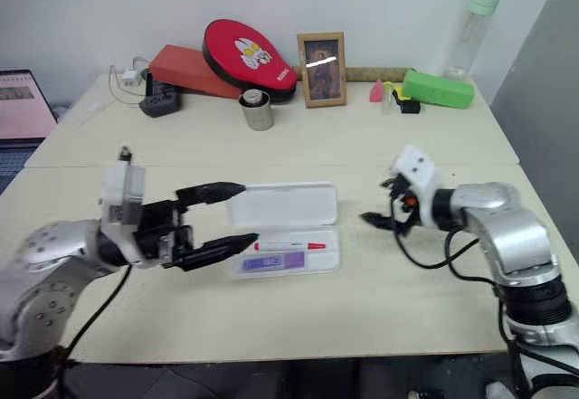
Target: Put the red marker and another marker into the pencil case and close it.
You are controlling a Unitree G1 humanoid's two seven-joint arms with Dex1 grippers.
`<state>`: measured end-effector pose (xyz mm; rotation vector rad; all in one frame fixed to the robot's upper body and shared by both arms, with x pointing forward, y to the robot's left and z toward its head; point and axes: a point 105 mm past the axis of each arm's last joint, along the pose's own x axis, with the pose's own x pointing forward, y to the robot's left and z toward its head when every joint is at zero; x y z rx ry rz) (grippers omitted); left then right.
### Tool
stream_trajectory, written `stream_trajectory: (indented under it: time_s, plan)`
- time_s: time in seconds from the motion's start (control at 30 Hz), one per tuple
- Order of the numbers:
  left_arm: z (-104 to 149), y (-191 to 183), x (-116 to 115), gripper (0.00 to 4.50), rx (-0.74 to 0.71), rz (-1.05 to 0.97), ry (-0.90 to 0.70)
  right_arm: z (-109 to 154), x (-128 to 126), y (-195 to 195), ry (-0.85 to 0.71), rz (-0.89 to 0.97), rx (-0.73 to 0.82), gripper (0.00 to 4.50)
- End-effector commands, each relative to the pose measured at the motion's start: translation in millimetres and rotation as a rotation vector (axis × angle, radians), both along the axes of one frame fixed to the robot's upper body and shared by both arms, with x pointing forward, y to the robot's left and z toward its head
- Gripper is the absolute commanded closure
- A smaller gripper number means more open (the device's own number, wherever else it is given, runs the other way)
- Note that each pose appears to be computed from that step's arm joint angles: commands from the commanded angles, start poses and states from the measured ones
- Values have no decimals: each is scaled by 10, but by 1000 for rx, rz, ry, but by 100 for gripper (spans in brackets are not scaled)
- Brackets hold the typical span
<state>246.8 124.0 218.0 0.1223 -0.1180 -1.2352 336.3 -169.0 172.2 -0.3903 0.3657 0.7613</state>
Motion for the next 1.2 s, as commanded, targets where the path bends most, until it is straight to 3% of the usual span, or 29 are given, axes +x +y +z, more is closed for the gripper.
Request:
stream_trajectory:
  time_s: [0.03, 0.2, 0.47, 0.67, 1.03, 1.2]
  plan:
    - [63, -224, 69, 0, -31, -29, -52, -95, 173, -440, -5, -196, -38, 3]
    - [60, -414, 135, 0, -58, -59, -78, -325, 279, -817, 41, -309, -79, 3]
    - [79, -473, 199, 0, -75, -48, -104, -503, 380, -888, 78, -337, -63, 3]
    - [51, -506, 174, 0, -76, -51, -101, -520, 416, -872, 86, -330, -58, 130]
    - [57, -471, 186, 0, -76, -35, -107, -517, 395, -831, 100, -306, -63, 421]
    - [49, -452, 194, 0, -70, -32, -105, -306, 387, -710, 3, -231, -65, 422]
